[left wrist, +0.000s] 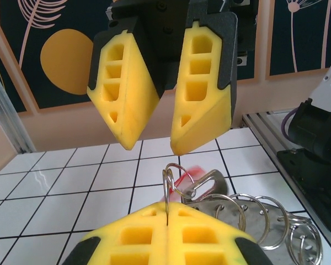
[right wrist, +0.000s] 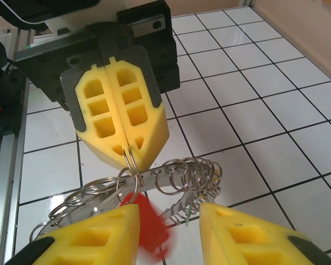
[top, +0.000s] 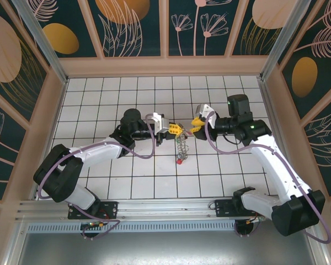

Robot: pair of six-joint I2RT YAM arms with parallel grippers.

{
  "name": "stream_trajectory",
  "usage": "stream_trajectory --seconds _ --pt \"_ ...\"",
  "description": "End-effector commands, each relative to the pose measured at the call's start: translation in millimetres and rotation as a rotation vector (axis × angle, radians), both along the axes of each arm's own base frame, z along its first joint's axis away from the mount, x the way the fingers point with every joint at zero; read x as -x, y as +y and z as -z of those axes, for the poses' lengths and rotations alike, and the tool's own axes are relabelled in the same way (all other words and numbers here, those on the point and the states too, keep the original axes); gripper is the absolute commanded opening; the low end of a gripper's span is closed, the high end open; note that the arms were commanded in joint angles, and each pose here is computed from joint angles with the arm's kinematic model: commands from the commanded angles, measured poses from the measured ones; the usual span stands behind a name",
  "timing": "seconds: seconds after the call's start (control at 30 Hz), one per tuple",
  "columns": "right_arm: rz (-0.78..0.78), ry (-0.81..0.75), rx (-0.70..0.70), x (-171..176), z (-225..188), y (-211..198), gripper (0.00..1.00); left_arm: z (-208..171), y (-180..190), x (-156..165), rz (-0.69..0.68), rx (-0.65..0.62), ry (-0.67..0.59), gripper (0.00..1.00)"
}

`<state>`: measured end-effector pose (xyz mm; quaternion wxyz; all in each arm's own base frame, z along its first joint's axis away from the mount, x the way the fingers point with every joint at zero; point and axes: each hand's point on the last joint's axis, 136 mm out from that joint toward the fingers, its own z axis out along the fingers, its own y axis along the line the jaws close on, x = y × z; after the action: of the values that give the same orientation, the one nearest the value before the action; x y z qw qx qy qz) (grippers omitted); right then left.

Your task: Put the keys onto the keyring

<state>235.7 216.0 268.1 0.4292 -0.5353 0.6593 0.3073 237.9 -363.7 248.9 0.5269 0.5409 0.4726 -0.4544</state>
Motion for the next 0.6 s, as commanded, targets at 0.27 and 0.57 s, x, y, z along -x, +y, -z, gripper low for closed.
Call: stream_trajectory --seconds 0.27,0.57 --pt "-0.092 0.094 -0.061 14 -9 9 0.42 -17 -3 6 0.044 0.045 -0.075 0.00" --pt "-0.136 0.211 -0.099 17 -2 18 0.30 -20 -3 6 0.045 0.046 -0.097 0.00"
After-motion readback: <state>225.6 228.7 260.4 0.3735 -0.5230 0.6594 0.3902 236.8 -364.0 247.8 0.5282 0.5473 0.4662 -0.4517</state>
